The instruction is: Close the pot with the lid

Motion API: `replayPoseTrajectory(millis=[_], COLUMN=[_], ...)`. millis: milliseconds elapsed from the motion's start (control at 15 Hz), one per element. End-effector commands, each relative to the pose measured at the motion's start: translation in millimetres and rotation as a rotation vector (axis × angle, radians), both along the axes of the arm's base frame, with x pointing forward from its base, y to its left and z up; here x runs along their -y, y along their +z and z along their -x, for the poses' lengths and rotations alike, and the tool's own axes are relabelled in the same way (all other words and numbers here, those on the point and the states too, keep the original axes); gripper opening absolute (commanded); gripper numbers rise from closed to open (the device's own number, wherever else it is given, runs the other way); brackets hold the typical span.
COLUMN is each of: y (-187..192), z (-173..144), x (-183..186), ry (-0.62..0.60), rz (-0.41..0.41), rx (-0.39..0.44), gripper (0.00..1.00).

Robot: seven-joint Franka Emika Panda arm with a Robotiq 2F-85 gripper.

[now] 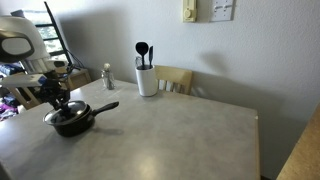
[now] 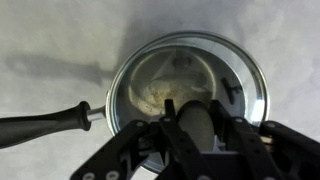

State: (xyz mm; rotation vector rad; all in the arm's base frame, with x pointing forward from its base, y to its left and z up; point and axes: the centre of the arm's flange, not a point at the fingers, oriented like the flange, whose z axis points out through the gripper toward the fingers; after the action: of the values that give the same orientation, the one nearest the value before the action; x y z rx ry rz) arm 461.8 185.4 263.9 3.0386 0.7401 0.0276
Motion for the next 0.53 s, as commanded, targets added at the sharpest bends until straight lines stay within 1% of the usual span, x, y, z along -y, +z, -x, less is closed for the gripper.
replayPoseTrajectory(millis=[0, 467], y=[-8.5, -2.8], z=[-4.9, -11.9], x=[7.2, 14.0], ry=[0.004, 0.003], rz=[-0.048, -0.052], rx=[0.028, 0.049], gripper=[0.14, 0.14])
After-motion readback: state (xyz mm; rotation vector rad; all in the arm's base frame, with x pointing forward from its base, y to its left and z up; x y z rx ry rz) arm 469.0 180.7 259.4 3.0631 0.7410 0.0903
